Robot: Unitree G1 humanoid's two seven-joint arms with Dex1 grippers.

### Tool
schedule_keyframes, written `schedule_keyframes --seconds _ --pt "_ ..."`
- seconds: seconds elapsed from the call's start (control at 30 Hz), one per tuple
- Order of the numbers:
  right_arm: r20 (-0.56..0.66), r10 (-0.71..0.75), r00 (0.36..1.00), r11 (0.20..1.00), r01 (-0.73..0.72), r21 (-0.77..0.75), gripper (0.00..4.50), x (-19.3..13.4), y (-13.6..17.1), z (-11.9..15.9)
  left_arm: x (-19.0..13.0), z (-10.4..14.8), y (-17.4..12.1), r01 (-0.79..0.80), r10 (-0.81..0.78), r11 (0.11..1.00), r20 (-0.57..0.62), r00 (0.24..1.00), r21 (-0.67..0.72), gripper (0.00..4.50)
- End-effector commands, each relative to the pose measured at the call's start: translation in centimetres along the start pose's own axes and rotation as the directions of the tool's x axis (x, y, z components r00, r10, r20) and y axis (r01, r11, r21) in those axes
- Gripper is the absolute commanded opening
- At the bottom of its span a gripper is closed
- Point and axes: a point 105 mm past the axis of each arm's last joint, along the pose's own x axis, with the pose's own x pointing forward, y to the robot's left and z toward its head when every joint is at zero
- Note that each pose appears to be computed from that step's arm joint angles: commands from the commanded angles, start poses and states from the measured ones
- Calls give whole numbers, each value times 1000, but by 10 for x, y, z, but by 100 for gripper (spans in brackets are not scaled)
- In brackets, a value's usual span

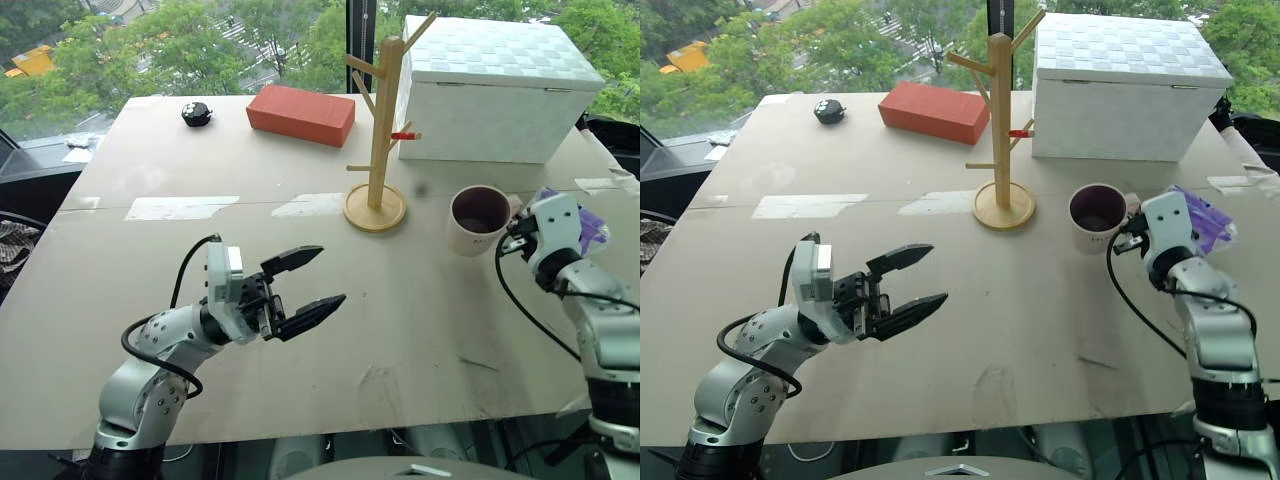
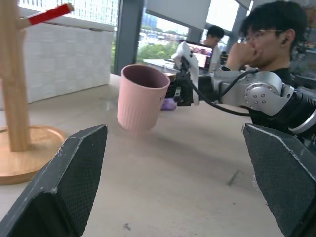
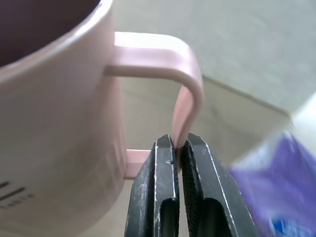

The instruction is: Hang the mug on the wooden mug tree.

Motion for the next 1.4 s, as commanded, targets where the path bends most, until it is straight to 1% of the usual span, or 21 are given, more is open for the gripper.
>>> schedule_keyframes --seconds 0.03,0.13,0.2,0.27,0.4,0.53,0.67,0.8,0.87,0.93,1.07,1.2,1.33,1.4 --pt "105 141 984 989 -135 -57 7 5 -3 37 -7 15 4 -70 66 996 65 996 61 450" --pt "143 246 959 968 -235 -92 7 9 0 59 -14 18 7 -127 118 988 101 988 86 450" --pt "161 323 933 943 -303 -136 7 10 7 76 -19 17 8 -153 144 984 99 985 95 450" --pt "169 377 911 923 -356 -144 7 10 15 92 -23 17 9 -176 167 980 104 981 91 450" --pt "139 414 899 901 -384 -204 7 18 29 115 -26 25 7 -208 193 973 144 971 97 450" --pt "98 407 908 903 -384 -191 7 29 35 127 -32 28 5 -229 210 968 167 963 105 450" --pt "74 430 900 890 -408 -203 7 42 44 144 -36 32 7 -248 225 963 196 954 101 450" --pt "29 440 898 873 -420 -248 7 52 47 149 -37 34 5 -241 216 965 207 954 103 450" --pt "19 445 895 861 -423 -281 7 58 49 152 -37 36 -2 -198 181 978 220 959 61 450" --pt "4 455 890 850 -434 -298 7 63 50 152 -38 38 -4 -199 180 978 229 957 63 450" --pt "-27 462 887 840 -447 -308 7 75 52 149 -42 41 -8 -213 191 975 240 952 69 450" --pt "-30 450 893 847 -437 -303 7 89 50 151 -49 42 -9 -243 218 967 242 945 77 450" --pt "-44 493 869 828 -484 -282 7 98 55 150 -53 41 -10 -266 240 960 243 940 81 450" --pt "-72 503 861 812 -500 -301 60 105 57 142 -54 40 -10 -273 246 959 246 938 82 450"
